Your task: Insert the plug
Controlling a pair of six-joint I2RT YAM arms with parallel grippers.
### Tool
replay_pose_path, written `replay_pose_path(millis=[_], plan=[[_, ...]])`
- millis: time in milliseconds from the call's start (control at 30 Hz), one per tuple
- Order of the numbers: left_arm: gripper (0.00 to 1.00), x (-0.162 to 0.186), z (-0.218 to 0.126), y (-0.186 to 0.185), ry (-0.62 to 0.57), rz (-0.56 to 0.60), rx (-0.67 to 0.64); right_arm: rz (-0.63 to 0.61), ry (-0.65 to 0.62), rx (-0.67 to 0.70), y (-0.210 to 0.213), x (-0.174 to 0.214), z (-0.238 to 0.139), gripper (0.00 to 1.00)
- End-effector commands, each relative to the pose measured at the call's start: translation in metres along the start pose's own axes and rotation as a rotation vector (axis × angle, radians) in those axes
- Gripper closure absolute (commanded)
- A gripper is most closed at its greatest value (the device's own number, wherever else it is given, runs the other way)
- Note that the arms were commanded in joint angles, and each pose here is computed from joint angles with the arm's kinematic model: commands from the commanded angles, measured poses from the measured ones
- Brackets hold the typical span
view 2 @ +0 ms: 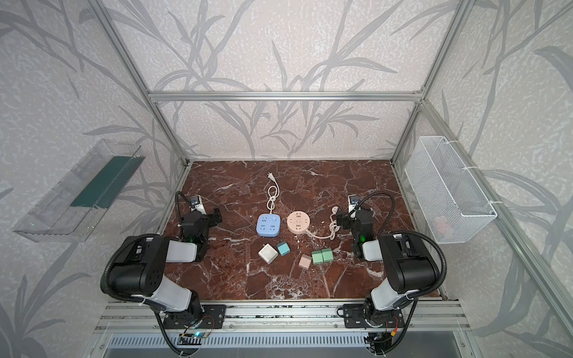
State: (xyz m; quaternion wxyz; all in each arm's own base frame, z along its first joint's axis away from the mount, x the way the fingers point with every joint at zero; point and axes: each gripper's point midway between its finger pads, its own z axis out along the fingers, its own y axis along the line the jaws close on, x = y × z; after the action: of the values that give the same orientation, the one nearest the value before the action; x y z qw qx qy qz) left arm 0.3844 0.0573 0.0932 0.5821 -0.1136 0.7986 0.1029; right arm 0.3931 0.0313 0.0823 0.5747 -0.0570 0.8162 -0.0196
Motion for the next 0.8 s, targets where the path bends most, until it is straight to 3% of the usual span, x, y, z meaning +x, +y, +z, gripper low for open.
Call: replay_pose_path(millis=[0, 300, 400, 500, 633, 767], plan=[[0.01, -0.005, 0.003, 0.0, -0.01, -0.01, 0.003, 0.008, -0.035, -0.004, 0.0, -0.012, 0.001, 0.01], [0.01, -0.028, -0.009, -0.004, -0.009, 0.065, -0.063, -0.018, -0.008, 0.022, -0.002, -0.036, -0.007, 0.01], [0.01, -0.055, -0.028, -0.009, -0.057, 0.088, -0.075, -0.066, 0.016, 0.131, -0.006, -0.054, -0.014, 0.01], [0.01, -0.085, -0.047, 0.005, -0.176, -0.076, -0.139, 0.064, 0.096, 0.149, -0.008, -0.069, -0.018, 0.01], [0.01, -0.1, -0.061, 0.017, -0.029, -0.227, -0.209, 0.148, 0.199, 0.129, 0.005, -0.077, -0.026, 0.01], [0.01, -0.107, -0.073, -0.009, 0.024, -0.257, -0.1, 0.063, 0.265, 0.174, 0.023, -0.077, -0.047, 0.01]])
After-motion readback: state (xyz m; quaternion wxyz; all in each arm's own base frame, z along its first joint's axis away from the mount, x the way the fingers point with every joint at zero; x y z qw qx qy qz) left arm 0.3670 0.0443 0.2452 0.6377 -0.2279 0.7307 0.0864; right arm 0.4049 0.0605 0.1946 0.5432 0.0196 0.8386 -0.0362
